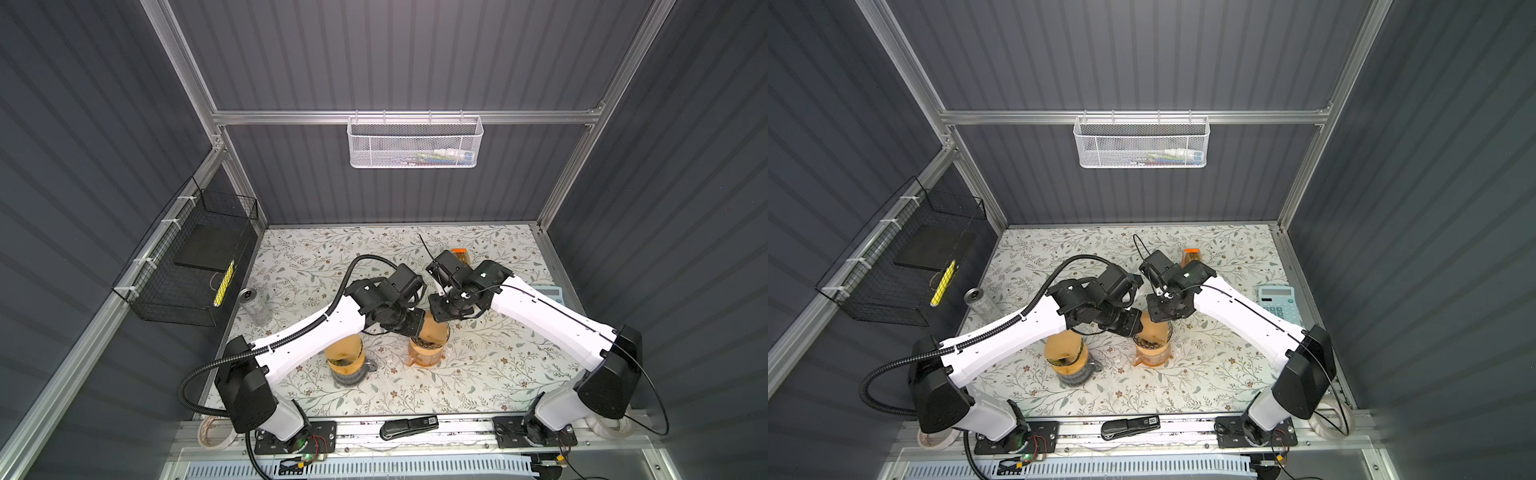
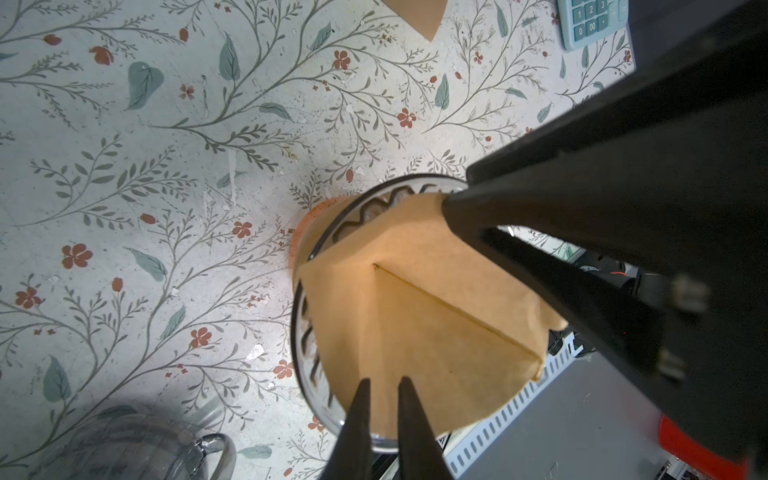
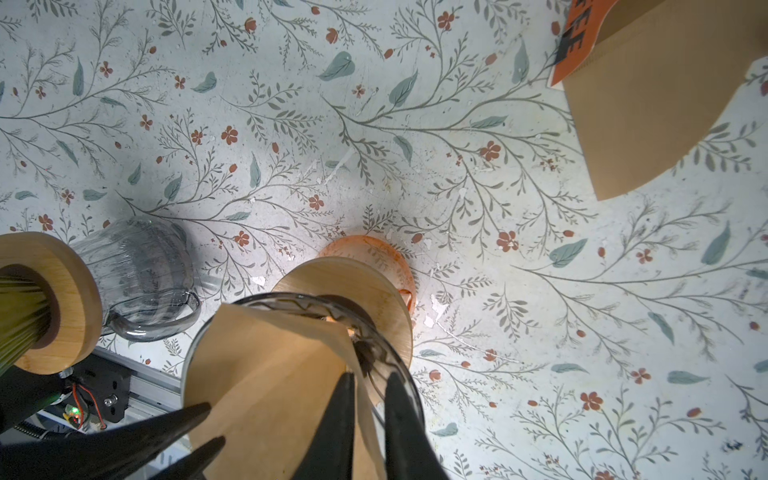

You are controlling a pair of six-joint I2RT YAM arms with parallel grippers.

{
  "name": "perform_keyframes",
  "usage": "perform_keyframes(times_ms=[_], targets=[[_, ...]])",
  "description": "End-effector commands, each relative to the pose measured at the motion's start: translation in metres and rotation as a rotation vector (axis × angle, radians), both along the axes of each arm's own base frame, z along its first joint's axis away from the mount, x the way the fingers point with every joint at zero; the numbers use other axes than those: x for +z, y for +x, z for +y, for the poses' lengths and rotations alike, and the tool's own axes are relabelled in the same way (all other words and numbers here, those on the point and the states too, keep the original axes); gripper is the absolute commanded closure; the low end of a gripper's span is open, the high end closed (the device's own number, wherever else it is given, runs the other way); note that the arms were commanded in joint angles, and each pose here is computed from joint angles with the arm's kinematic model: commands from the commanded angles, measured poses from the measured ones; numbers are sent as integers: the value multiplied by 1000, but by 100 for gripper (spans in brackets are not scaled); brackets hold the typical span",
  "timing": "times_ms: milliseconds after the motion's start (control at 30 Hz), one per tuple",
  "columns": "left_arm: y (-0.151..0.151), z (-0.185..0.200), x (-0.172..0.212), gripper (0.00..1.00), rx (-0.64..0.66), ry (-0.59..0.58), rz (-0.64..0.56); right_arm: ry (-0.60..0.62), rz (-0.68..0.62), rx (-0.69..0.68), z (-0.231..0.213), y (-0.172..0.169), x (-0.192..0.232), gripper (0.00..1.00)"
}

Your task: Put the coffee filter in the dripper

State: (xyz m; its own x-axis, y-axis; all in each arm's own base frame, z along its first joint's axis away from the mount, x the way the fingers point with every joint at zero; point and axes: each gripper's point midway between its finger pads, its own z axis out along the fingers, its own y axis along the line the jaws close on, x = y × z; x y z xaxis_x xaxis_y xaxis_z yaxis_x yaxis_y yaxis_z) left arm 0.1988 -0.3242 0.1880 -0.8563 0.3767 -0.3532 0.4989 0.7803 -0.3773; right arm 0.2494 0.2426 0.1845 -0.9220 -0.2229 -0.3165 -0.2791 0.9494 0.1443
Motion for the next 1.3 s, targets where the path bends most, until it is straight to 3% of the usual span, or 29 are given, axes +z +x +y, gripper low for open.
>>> perform_keyframes(times_ms=[0,400,1267], targets=[[-1,6,17,85,18,-14,-22,-4,-27,-12,-7,-4,15,82],[-4,9,3,85,18,12,1,-21,-2,-7,-7,-7,1,99],[-3,18,-11,86,32,82,10,-24,8,-19,-8,-9,-15,100]])
